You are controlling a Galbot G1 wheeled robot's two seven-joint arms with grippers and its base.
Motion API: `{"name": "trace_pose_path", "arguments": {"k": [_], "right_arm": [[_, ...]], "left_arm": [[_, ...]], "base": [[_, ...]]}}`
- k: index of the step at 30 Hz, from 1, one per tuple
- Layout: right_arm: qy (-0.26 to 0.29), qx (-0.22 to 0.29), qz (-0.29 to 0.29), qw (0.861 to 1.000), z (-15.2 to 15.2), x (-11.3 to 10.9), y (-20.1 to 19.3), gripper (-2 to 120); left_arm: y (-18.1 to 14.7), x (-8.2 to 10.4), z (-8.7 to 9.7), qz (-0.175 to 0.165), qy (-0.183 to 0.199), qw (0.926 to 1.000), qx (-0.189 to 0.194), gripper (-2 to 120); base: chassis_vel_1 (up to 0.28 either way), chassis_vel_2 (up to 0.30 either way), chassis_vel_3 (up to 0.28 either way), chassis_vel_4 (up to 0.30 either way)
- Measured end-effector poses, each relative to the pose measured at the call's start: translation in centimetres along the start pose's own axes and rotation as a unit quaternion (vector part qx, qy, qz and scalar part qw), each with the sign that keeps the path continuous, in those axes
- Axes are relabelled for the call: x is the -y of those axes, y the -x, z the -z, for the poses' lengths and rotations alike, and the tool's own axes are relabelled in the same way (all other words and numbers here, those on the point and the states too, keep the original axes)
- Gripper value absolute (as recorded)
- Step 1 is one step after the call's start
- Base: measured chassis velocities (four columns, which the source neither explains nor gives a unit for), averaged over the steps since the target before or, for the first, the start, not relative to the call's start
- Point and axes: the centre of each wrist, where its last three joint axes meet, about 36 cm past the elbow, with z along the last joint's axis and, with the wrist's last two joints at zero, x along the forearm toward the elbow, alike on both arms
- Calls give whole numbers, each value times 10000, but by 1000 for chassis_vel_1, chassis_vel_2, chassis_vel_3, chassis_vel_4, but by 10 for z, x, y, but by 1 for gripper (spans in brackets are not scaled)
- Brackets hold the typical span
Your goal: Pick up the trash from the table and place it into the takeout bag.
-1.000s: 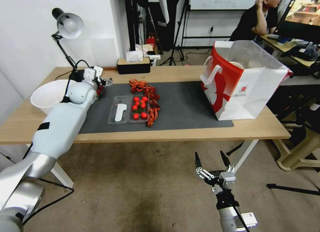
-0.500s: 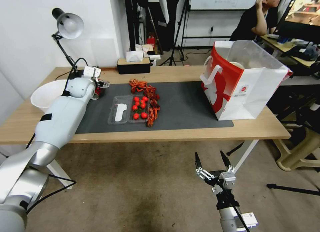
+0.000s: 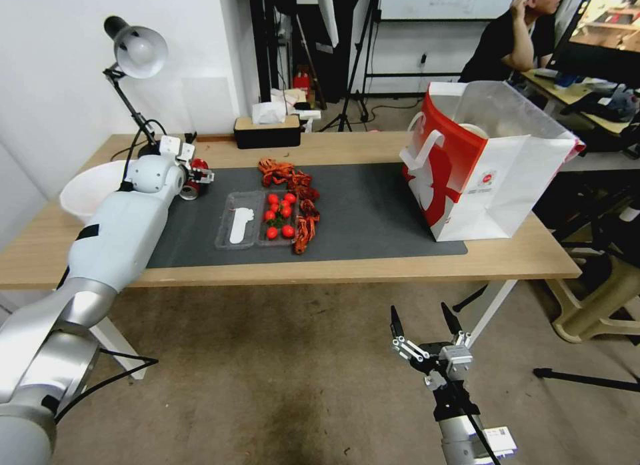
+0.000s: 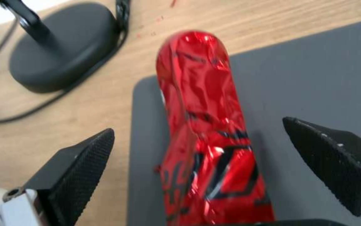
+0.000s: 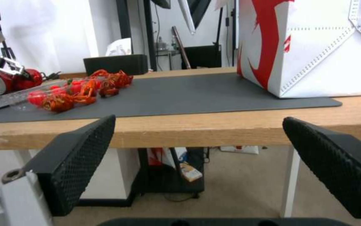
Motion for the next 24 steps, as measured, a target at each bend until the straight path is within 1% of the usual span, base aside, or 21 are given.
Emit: {"name": "trace_pose_path", "arguments": {"k": [4, 5, 6, 9, 10, 14, 15, 18, 19, 22, 23, 24], "right_arm": [[2, 0, 0, 10000, 0, 0, 0, 100], [4, -1, 1, 10000, 0, 0, 0, 100], [4, -1, 1, 10000, 0, 0, 0, 100], [5, -10, 6, 10000, -1, 0, -1, 100], [5, -10, 6, 10000, -1, 0, -1, 100], [5, -10, 7, 10000, -1, 0, -1, 100], [5, -10, 7, 10000, -1, 0, -1, 100], [12, -6, 8, 10000, -1, -1, -1, 100], [12, -6, 8, 10000, -1, -1, -1, 100], [18, 8, 6, 10000, -1, -2, 0, 100], [18, 8, 6, 10000, -1, -2, 0, 100], [18, 12, 7, 10000, 0, -2, 0, 100]], "left_arm": [[0, 0, -2, -3, -27, 10000, -38, 100], [1, 0, -5, -79, -151, 9997, -147, 99], [1, 0, -5, -79, -151, 9997, -147, 99], [1, 2, -7, -160, -367, 9990, -201, 85], [1, 2, -7, -160, -367, 9990, -201, 85], [1, 3, -6, -180, -415, 9988, -203, 67], [1, 3, -6, -180, -415, 9988, -203, 67], [1, 4, -5, -178, -397, 9988, -215, 54], [1, 4, -5, -178, -397, 9988, -215, 54], [-1, 6, -6, -217, -371, 9989, -189, 40], [-1, 6, -6, -217, -371, 9989, -189, 40], [-2, 7, -6, -230, -365, 9989, -172, 35]], "base": [[0, 0, 0, 0], [0, 0, 0, 0], [0, 0, 0, 0], [0, 0, 0, 0], [0, 0, 0, 0], [0, 0, 0, 0], [0, 0, 0, 0], [0, 0, 0, 0], [0, 0, 0, 0], [0, 0, 0, 0], [0, 0, 0, 0], [0, 0, 0, 0]]}}
